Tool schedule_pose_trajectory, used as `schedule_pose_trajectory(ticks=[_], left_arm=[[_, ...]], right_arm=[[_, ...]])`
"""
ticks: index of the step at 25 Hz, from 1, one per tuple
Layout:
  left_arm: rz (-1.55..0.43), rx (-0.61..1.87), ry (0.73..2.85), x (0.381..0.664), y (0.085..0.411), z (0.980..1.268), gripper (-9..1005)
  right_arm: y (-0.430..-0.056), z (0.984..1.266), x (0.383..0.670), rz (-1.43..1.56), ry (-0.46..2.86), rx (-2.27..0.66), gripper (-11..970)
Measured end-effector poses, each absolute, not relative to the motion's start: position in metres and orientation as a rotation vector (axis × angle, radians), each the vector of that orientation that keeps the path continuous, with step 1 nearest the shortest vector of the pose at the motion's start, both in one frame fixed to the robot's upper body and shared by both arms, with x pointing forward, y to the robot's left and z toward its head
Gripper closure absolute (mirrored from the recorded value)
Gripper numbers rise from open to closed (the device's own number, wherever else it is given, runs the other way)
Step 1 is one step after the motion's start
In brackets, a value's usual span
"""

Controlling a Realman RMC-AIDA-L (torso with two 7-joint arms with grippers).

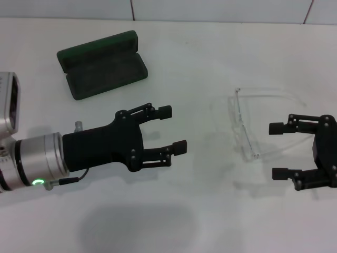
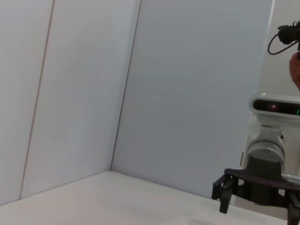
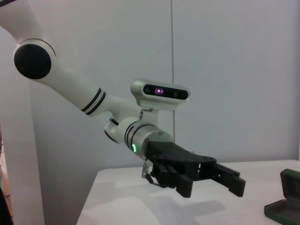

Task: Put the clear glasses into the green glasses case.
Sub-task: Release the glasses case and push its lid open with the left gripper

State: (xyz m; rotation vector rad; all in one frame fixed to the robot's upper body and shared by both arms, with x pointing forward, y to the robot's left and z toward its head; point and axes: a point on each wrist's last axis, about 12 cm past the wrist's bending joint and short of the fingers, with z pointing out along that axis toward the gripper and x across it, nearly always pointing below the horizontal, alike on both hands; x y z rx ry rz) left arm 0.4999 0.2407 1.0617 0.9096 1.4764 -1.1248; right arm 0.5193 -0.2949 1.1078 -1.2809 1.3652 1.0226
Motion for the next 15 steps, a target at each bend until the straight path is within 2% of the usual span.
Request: schedule_pose_trajectory(ticks=[12,15], left_arm=[[-1.105,0.919,1.491,0.502,0.246,1.062,119],[-1.052,0.876,1.508,0.511,0.25,1.065,120]], right_arm=[[-0.295,1.109,0.521,1.006,1.36,-1.25,148],[-0.295,1.109,0.521,1.005,1.36,-1.251,147]])
